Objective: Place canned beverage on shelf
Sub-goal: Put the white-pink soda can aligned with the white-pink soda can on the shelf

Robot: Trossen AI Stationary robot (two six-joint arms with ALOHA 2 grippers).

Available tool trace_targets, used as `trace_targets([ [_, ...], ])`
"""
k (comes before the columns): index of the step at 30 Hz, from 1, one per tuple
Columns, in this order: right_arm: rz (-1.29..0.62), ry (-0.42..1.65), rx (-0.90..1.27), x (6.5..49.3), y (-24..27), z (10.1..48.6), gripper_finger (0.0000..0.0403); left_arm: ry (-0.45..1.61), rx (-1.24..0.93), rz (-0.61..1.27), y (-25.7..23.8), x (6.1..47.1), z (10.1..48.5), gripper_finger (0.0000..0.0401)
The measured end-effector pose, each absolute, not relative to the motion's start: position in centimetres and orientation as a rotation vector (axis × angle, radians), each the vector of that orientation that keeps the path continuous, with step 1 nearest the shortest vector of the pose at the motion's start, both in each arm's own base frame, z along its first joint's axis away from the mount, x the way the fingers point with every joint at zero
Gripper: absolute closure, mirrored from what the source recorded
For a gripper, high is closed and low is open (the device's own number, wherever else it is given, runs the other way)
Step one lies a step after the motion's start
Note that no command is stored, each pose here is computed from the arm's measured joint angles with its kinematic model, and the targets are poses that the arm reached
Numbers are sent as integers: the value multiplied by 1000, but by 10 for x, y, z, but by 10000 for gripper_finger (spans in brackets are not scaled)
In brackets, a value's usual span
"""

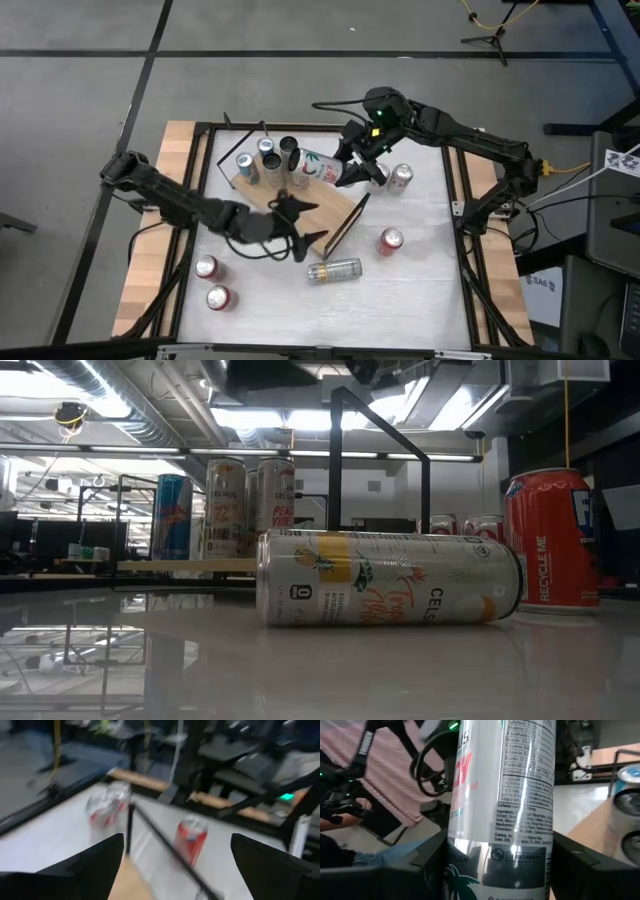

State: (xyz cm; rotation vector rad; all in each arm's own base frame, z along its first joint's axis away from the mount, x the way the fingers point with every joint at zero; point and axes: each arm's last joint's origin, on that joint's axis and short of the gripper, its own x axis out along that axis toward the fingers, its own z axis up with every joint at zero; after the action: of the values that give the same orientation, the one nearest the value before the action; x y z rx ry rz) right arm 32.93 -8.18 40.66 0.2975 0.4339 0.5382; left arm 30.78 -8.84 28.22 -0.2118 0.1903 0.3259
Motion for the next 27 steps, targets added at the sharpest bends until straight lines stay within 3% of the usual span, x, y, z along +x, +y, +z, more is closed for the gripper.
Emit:
trace_targets([
  [9,609,412,281,329,-80,408,148,121,-203,342,-64,299,279,41],
  [27,464,342,161,334,-85,414,150,-82,-35,495,-48,257,337,41],
])
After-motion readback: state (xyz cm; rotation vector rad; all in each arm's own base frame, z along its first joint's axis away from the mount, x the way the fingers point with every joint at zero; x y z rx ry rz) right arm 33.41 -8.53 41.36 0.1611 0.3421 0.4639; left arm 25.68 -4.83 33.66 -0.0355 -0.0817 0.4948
